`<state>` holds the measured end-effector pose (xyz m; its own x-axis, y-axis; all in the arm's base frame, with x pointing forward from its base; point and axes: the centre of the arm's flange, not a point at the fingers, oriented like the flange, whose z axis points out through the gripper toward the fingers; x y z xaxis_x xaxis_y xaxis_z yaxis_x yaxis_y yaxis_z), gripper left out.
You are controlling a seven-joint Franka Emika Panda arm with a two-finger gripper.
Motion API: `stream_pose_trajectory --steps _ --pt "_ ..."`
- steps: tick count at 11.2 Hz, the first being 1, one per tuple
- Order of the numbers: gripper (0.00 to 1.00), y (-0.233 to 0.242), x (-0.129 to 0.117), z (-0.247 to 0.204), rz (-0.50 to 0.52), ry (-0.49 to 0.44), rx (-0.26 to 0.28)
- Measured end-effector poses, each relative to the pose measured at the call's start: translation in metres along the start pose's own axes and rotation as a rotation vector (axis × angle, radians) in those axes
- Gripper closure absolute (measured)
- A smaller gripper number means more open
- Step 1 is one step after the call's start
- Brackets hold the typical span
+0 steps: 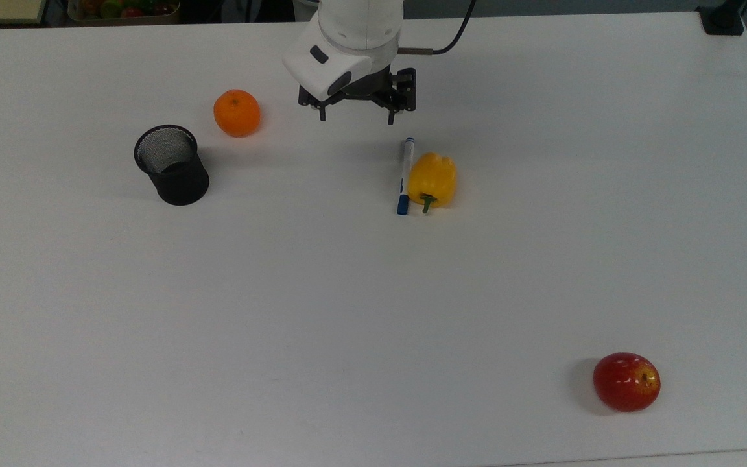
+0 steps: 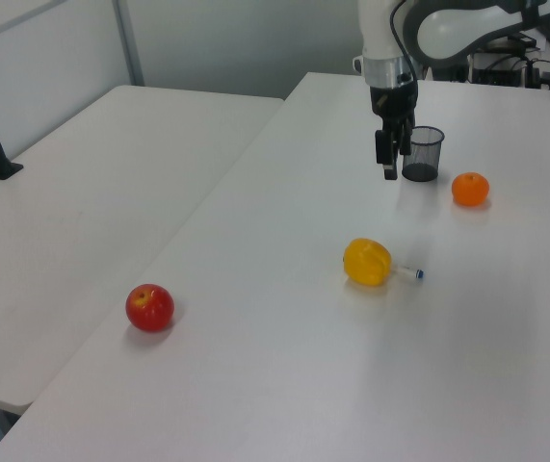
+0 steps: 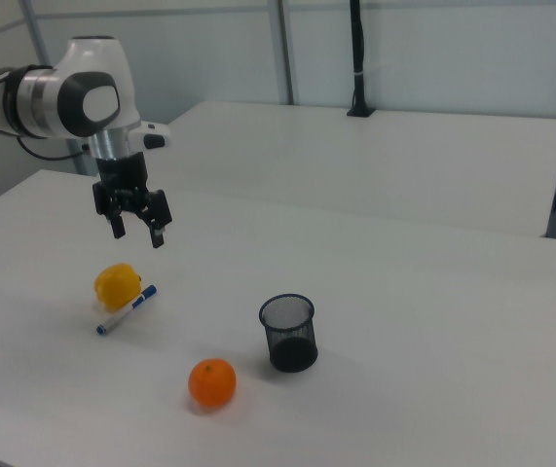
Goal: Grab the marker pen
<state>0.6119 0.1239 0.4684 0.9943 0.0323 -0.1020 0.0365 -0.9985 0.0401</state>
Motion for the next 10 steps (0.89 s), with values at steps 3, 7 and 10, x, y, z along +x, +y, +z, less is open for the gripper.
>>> stream_pose_trajectory --steps 3,7,10 --pt "0.0 0.021 -0.008 -0.045 0.024 0.08 -0.001" --pt "0.0 0.073 -0.04 -0.101 -0.008 0.12 -0.017" --pt "0.0 0.097 -0.06 -0.123 -0.025 0.122 -0.016"
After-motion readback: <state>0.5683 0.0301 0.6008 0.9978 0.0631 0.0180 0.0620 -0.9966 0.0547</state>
